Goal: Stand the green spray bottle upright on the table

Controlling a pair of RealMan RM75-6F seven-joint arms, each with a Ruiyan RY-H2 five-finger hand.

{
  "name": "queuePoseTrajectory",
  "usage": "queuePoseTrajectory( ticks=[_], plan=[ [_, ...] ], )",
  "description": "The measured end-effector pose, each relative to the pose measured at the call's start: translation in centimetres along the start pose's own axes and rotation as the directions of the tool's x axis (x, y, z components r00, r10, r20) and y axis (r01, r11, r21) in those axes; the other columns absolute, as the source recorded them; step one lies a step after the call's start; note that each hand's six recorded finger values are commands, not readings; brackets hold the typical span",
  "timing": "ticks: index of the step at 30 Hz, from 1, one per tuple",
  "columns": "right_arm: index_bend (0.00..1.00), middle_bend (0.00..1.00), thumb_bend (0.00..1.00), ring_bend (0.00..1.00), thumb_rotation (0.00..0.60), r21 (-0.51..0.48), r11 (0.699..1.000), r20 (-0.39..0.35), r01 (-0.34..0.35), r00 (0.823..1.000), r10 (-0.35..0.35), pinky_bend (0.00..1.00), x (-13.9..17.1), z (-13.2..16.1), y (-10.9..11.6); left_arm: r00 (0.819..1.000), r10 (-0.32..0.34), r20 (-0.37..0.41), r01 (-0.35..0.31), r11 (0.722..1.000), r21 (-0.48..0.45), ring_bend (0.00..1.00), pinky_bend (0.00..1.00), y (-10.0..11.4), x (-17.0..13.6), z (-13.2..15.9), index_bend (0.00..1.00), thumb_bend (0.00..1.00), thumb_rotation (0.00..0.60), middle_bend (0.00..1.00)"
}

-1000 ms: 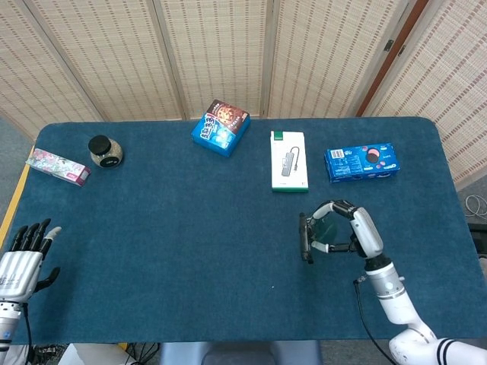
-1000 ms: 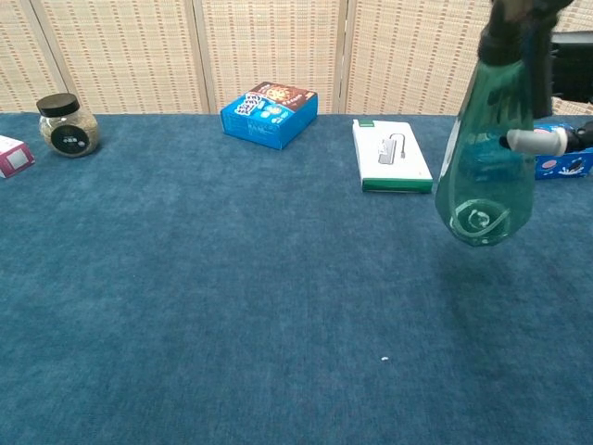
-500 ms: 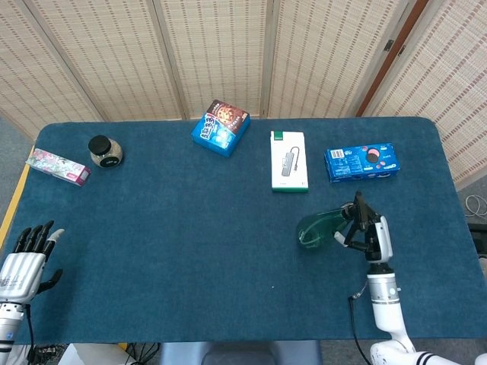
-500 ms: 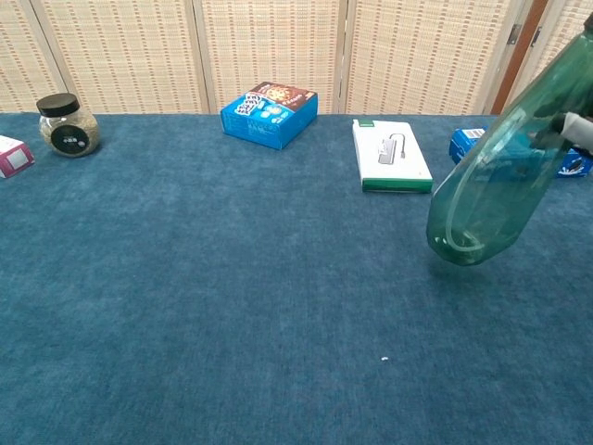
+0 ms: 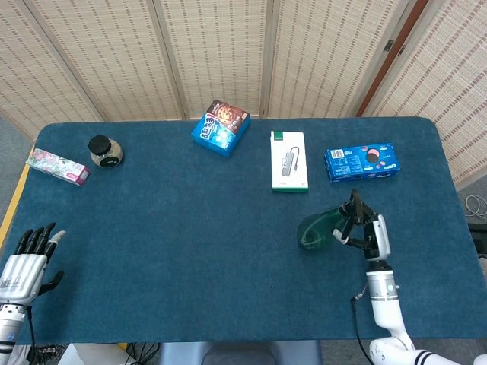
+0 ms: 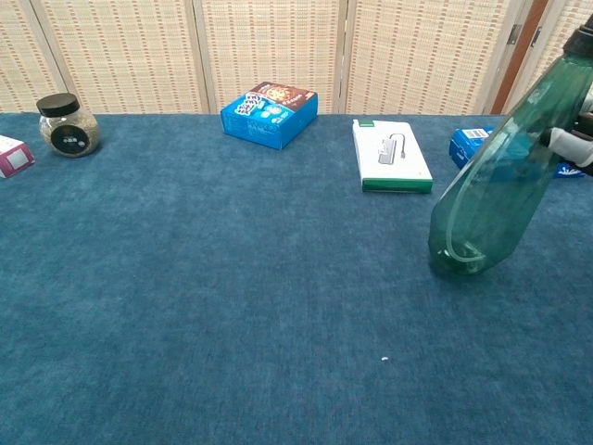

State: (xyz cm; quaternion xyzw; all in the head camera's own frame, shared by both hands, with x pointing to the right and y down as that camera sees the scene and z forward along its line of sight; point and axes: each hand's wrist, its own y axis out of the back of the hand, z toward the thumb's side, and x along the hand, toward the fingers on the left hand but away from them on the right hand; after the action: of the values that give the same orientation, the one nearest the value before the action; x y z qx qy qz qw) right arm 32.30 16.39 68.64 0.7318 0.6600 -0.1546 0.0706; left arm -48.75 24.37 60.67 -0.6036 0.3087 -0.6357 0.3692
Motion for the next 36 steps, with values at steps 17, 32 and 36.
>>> queuePoseTrajectory(
  ticks=[17, 32, 36],
  plan=[
    [0.51, 0.57, 0.06, 0.47, 0.600, 0.088, 0.994, -0.027, -0.070, 0.997, 0.073, 0.38, -0.9, -0.2, -0.9, 1.000, -0.003, -0.003, 0.003, 1.000, -0.001, 0.00, 0.00, -0.1, -0.1, -0.1, 0.10, 0.28, 0.600, 0.00],
    [0.36, 0.33, 0.00, 0.29, 0.600, 0.108, 0.984, -0.009, -0.144, 0.989, 0.145, 0.37, -0.3, -1.0, -1.1, 1.000, -0.005, -0.001, 0.005, 1.000, 0.001, 0.00, 0.00, -0.1, -0.1, -0.1, 0.10, 0.28, 0.600, 0.00],
    [0.28, 0.26, 0.00, 0.22, 0.600, 0.117, 0.980, -0.008, -0.158, 0.987, 0.160, 0.35, -0.2, -1.0, -0.8, 1.000, -0.006, 0.000, 0.006, 1.000, 0.001, 0.00, 0.00, -0.1, -0.1, 0.0, 0.10, 0.28, 0.600, 0.00]
  ],
)
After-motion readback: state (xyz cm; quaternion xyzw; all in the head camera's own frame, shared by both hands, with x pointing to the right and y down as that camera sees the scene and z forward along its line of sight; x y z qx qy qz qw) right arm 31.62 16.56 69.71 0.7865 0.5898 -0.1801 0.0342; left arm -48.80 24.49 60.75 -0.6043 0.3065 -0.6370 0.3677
